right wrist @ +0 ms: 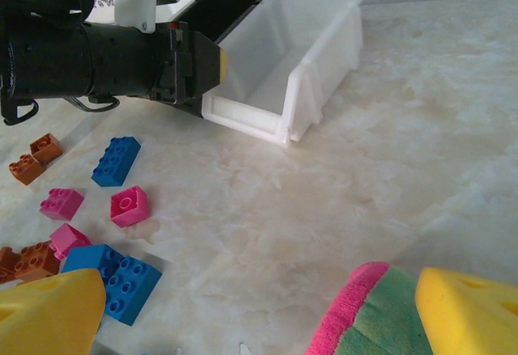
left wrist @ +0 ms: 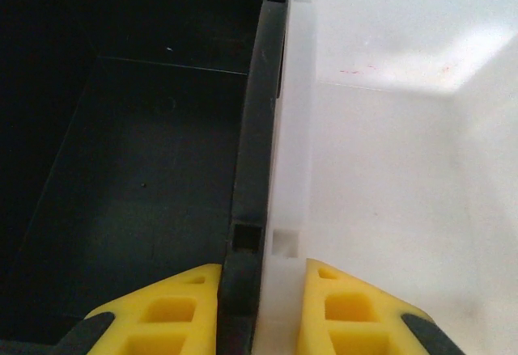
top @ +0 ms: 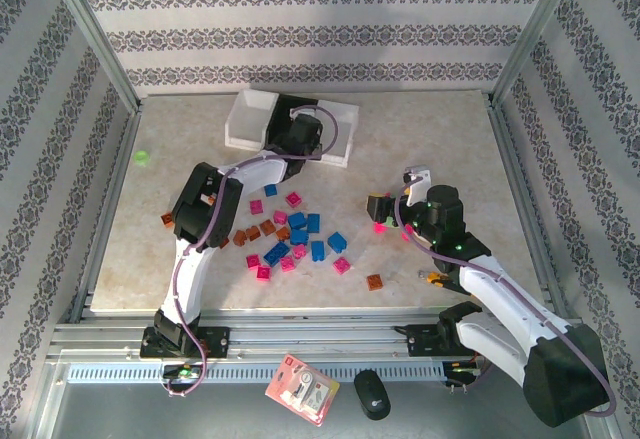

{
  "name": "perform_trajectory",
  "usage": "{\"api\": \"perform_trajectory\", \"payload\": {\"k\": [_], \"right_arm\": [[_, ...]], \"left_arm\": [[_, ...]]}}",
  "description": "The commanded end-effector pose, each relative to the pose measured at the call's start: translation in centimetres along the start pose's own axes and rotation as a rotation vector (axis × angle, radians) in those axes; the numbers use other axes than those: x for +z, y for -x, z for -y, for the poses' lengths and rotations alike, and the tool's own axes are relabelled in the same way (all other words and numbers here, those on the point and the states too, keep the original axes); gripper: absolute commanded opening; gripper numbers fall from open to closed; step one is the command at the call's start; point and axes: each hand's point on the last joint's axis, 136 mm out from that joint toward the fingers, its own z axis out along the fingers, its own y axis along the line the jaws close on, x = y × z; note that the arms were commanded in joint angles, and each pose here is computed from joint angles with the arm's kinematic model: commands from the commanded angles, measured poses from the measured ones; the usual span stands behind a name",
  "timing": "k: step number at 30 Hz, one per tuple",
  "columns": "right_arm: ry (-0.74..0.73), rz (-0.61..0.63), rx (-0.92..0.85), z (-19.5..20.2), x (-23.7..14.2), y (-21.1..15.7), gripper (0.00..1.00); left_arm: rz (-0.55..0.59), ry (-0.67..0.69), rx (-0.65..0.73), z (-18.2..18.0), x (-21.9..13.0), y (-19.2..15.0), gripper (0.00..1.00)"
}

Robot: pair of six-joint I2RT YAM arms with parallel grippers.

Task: Sort the legos into containers by color
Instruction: Move the container to the top-center of the table.

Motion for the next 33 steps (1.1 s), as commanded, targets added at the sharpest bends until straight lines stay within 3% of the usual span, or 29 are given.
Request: {"api": "perform_trajectory", "payload": {"k": [1, 17, 18, 25, 33], "right_arm": [[-0.011, 0.056, -0.017, -0.2, -0.3, 1.6, 0.98], [-0.05, 0.065, -0.001, 0.5, 0.0, 1.6, 0.98], [-0.057, 0.072, 0.0, 0.6, -0.1, 1.8, 0.98], [-0.124, 0.022, 0.013, 1.4, -0.1, 1.6, 0.98], [-0.148, -0.226, 0.056, 0.5, 0.0, -2.0, 0.98]], "left_arm": [[-0.023, 0.098, -0.104, -0.5, -0.4, -0.7, 0.05], [-0.067, 0.143, -0.205, -0.5, -0.6, -1.8, 0.11], [-0.07, 0.135, -0.207, -0.3, -0.5, -1.7, 0.15], [-0.059, 0.09, -0.212, 0.3, -1.8, -0.6, 0.69], [-0.009, -0.036, -0.098, 1.0, -8.1, 3.2, 0.99]]}}
